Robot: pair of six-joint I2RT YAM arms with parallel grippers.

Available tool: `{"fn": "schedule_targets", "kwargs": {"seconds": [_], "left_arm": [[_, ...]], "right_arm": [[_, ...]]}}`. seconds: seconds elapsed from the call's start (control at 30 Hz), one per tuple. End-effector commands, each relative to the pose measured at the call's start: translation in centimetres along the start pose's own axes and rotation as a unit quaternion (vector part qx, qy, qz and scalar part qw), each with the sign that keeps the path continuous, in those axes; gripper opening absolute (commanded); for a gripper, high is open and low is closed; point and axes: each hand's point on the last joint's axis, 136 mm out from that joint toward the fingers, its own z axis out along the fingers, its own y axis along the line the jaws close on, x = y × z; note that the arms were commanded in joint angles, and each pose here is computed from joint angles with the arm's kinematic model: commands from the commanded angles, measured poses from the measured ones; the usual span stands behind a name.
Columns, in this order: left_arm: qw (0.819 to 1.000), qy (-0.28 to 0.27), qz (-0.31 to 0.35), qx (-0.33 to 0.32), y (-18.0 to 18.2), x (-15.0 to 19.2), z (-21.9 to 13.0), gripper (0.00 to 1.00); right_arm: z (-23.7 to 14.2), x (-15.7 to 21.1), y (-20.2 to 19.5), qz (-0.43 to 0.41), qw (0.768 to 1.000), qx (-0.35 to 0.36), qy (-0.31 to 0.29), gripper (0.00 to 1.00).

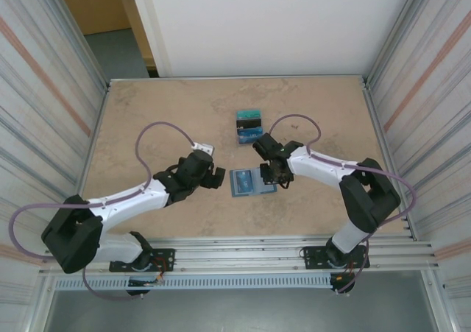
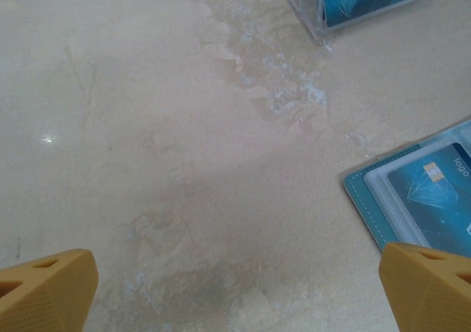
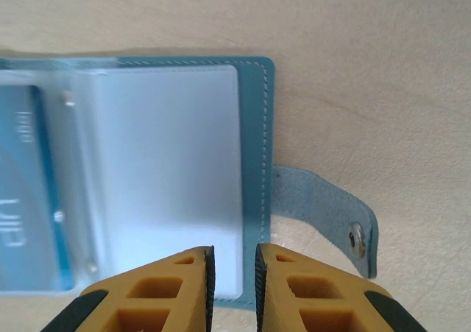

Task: Take the credit cards out of the card holder

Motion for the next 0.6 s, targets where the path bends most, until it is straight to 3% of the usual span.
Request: {"fn": "schedule_targets", "kwargs": {"seconds": [0.0,0.27,0.57], "left_arm": [[1.0,-0.007,0.005,0.015,-1.2,-0.9,0.6,0.99],[0.998,0.012,0.015,0.06,-3.9,-0.3,3.0,0.99],[0.996,0.037,0.02,0.075,-5.1,0.9,4.8,0.99]], "right_arm": [[-2.0,-1.1,1.0,0.027,0.998,-0.044,-0.023,0.23],[-2.4,-2.1,3.7,0.062,0.986,-0.155,-0.008,0.26],[-0.8,-2.4,4.9,0.08,0.976,-0.203,0.022,0.26]]}}
